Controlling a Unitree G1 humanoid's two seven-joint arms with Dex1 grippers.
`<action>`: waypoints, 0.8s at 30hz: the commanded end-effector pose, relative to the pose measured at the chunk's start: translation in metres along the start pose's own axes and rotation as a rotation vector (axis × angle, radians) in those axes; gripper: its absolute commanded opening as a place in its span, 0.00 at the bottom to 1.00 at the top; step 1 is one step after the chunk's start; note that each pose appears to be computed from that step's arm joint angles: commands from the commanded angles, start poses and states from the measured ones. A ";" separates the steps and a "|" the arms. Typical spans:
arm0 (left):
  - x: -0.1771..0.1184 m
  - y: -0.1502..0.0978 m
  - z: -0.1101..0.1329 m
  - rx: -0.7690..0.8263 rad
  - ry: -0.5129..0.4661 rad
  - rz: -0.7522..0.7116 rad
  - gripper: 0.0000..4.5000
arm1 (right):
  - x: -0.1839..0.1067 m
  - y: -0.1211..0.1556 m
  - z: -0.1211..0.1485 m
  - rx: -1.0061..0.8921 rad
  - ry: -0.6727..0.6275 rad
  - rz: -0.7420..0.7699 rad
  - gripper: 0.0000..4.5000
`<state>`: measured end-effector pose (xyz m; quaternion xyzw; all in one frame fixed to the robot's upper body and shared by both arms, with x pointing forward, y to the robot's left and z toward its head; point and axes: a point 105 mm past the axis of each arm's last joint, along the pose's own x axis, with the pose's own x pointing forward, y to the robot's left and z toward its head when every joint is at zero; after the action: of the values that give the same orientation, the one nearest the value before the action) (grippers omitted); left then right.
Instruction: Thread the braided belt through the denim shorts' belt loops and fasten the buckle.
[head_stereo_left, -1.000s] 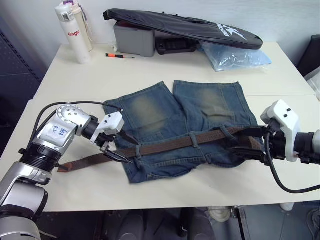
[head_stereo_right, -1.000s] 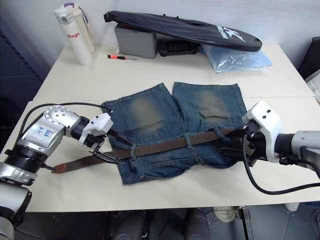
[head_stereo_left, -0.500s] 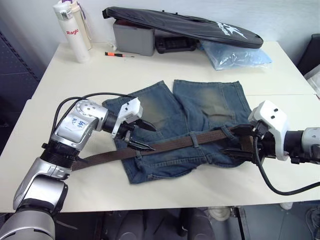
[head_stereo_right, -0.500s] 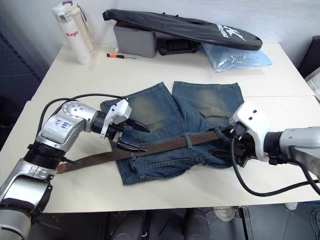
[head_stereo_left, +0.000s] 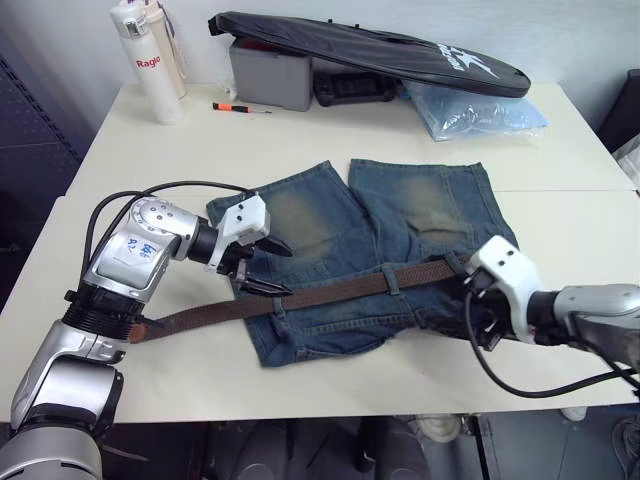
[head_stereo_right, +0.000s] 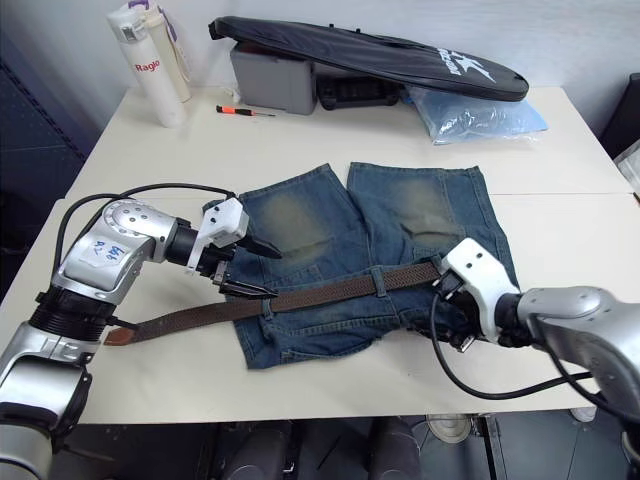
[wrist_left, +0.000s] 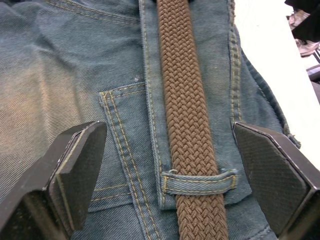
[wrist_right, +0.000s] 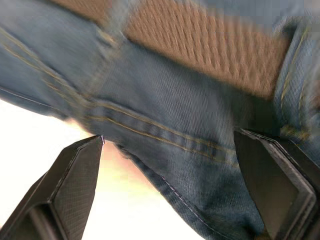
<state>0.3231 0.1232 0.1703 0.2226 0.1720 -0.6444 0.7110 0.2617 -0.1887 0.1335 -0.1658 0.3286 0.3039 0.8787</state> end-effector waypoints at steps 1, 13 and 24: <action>-0.014 -0.001 0.009 0.034 -0.015 0.012 0.99 | 0.004 -0.017 -0.002 -0.016 0.006 -0.091 1.00; -0.034 -0.026 -0.018 0.037 0.085 -0.049 1.00 | 0.021 -0.017 -0.016 0.024 0.043 -0.044 0.00; -0.014 -0.034 -0.041 0.129 0.162 -0.025 0.94 | 0.024 -0.012 -0.011 0.031 0.038 -0.026 0.00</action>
<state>0.2908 0.1543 0.1398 0.2990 0.1976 -0.6442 0.6756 0.2807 -0.1920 0.1177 -0.1658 0.3304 0.2902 0.8827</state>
